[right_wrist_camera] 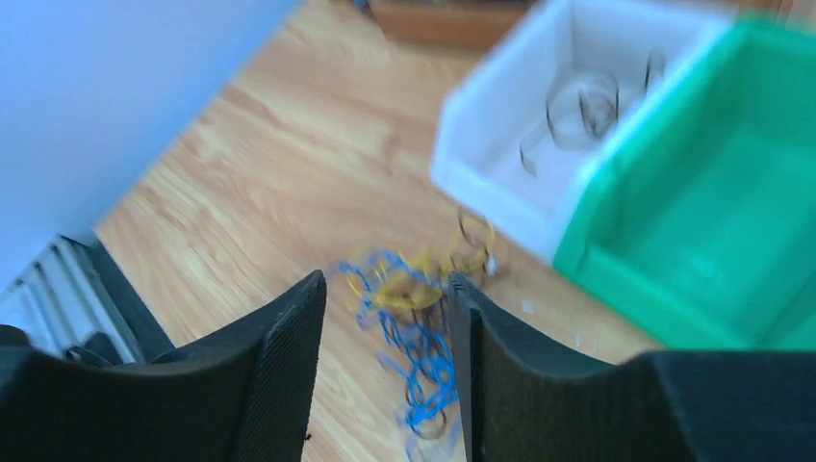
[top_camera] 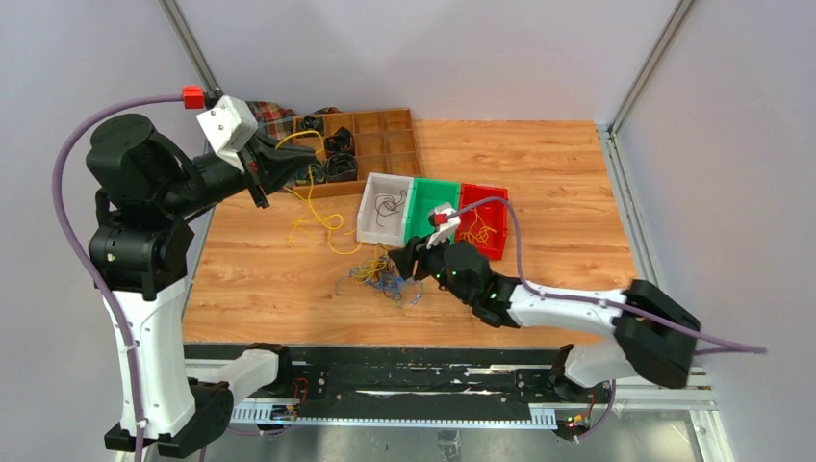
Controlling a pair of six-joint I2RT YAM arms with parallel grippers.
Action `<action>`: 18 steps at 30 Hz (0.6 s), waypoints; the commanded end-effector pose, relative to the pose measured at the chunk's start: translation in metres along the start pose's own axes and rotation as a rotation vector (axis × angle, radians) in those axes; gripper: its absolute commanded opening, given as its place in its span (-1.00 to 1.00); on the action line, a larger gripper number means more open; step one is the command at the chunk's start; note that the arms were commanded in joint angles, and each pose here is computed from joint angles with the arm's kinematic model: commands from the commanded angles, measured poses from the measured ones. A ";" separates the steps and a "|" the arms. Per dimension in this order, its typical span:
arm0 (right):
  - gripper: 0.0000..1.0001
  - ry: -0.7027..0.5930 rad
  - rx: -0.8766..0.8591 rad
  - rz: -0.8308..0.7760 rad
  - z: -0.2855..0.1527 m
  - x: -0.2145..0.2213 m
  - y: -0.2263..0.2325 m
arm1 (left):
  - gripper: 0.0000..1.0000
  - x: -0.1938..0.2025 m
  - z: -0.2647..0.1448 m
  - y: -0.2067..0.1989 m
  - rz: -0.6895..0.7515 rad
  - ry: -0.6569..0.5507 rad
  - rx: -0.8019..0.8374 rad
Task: Untangle the cables
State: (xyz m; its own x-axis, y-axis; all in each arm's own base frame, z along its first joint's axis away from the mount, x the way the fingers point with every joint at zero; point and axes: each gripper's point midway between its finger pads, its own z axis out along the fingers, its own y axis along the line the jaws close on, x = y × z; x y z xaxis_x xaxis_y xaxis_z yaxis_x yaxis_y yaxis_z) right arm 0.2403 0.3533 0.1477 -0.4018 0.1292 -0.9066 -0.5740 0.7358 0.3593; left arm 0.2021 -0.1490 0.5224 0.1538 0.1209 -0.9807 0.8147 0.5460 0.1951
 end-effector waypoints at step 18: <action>0.44 -0.373 -0.738 -0.353 -0.086 -0.208 0.182 | -0.99 0.048 0.005 -0.029 -0.100 0.055 0.138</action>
State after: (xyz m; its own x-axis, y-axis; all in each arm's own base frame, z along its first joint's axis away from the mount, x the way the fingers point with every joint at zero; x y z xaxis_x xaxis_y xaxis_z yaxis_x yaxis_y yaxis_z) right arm 0.1851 0.3798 0.4047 0.0324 0.2673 -0.9631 -0.9324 0.3552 0.0673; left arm 0.1964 -0.1594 0.4704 0.0237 0.1206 -0.9924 0.8794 0.4696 0.0781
